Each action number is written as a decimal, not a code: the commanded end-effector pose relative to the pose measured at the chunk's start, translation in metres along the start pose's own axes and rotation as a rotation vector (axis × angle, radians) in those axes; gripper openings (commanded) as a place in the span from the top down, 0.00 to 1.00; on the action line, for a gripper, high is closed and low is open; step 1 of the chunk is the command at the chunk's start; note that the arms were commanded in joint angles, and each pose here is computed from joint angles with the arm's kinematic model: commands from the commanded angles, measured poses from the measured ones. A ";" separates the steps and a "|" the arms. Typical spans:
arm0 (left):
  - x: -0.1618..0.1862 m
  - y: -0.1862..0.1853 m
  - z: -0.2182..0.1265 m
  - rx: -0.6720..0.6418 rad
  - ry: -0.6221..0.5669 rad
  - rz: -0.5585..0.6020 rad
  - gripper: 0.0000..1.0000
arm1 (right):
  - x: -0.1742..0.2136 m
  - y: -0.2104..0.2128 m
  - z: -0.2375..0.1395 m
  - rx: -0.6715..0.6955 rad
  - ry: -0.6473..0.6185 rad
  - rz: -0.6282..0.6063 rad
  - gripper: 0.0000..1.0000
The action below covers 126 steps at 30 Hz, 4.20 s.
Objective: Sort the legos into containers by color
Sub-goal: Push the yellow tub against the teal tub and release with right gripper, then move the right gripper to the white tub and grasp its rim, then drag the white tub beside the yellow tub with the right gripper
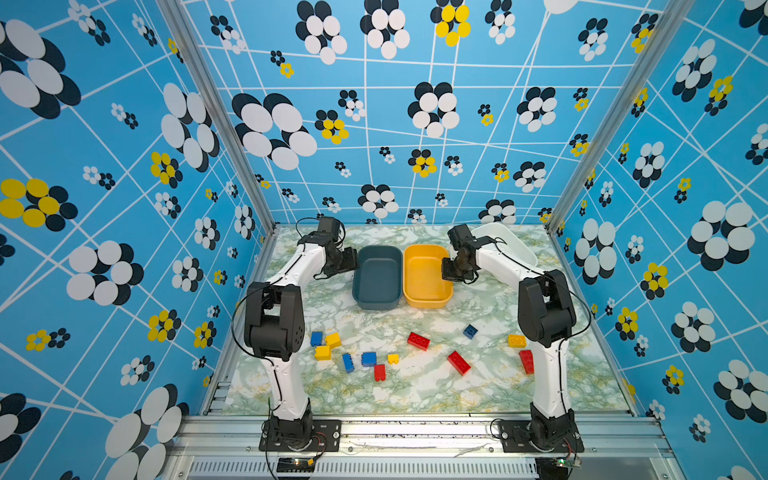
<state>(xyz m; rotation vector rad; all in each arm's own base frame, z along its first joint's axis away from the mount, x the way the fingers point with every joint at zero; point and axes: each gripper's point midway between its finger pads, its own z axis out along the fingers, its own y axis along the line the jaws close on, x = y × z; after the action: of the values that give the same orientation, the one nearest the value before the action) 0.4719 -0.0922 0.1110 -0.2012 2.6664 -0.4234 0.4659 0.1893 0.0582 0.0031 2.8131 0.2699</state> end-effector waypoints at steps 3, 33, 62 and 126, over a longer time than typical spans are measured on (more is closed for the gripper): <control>-0.002 -0.001 -0.013 0.012 -0.026 -0.010 0.31 | 0.006 0.008 -0.008 -0.019 0.017 -0.011 0.91; -0.001 0.006 -0.039 0.027 -0.102 -0.036 0.19 | -0.100 -0.195 -0.093 0.296 -0.183 0.208 0.29; -0.001 0.013 -0.039 0.024 -0.094 -0.055 0.18 | -0.125 -0.283 -0.032 0.302 -0.131 0.141 0.22; 0.011 0.008 -0.040 0.048 -0.104 -0.056 0.16 | 0.051 -0.165 -0.030 0.098 0.108 0.120 0.96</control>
<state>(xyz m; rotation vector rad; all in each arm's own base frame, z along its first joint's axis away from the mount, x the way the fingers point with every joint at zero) 0.4473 -0.0746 0.1251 -0.2772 2.5869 -0.4651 0.4192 0.0133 0.0343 0.1736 2.9324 0.1222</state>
